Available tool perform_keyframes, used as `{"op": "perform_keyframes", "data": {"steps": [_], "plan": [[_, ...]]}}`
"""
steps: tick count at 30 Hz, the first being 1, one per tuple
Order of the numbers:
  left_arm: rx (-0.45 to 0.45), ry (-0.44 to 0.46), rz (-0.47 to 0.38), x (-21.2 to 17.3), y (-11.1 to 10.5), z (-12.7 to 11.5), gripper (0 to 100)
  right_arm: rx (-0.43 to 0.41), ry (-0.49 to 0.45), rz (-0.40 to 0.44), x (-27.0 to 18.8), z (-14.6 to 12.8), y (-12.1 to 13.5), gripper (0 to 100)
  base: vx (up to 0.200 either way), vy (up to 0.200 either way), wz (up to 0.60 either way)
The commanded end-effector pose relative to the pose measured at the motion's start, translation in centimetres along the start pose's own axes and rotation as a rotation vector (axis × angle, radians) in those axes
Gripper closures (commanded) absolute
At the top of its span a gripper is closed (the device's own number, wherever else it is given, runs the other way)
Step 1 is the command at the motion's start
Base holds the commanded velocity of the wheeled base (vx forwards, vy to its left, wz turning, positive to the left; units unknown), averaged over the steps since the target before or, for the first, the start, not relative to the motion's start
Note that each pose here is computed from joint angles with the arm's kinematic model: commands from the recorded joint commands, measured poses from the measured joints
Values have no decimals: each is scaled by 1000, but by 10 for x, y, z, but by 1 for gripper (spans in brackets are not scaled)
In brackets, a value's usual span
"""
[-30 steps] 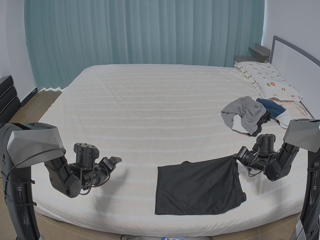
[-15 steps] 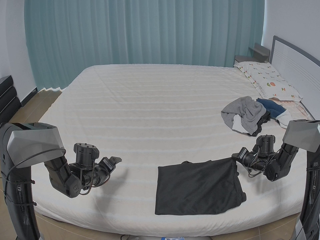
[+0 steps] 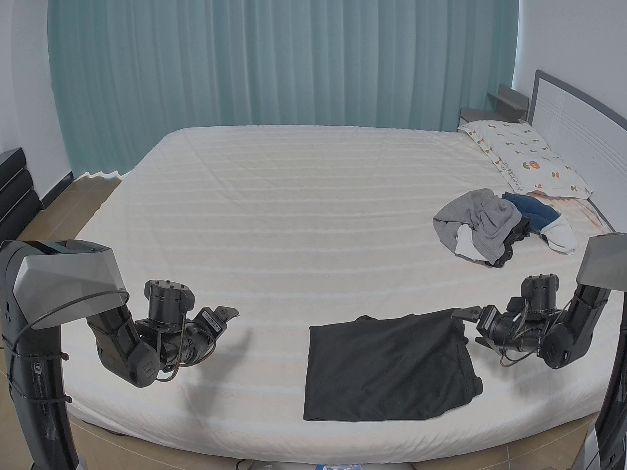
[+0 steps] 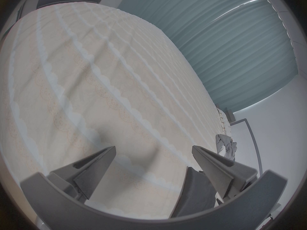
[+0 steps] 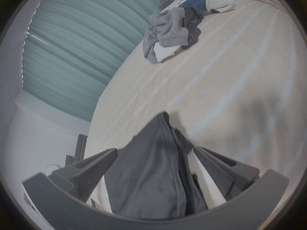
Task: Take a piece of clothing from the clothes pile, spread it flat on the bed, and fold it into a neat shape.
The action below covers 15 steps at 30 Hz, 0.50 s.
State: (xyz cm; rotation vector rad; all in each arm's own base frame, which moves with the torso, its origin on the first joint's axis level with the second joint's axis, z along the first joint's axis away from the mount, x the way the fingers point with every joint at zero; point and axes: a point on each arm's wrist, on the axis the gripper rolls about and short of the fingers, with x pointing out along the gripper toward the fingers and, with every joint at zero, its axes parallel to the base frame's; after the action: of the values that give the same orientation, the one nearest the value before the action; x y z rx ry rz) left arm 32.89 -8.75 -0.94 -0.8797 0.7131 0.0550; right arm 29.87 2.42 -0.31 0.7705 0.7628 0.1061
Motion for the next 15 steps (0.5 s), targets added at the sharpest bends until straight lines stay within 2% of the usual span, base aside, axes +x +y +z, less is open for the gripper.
{"op": "perform_keyframes", "data": {"steps": [1,10,15], "plan": [[1,1,1,0,0,0,0,-77,66,-15,-27,-20,-4,0,-200,0,0],[2,2,2,0,1,0,0,-136,98,4,-31,-38,-7,0,0,0,0],[3,3,4,1,1,-1,0,-151,100,6,-17,-46,-14,0,0,0,0]]}}
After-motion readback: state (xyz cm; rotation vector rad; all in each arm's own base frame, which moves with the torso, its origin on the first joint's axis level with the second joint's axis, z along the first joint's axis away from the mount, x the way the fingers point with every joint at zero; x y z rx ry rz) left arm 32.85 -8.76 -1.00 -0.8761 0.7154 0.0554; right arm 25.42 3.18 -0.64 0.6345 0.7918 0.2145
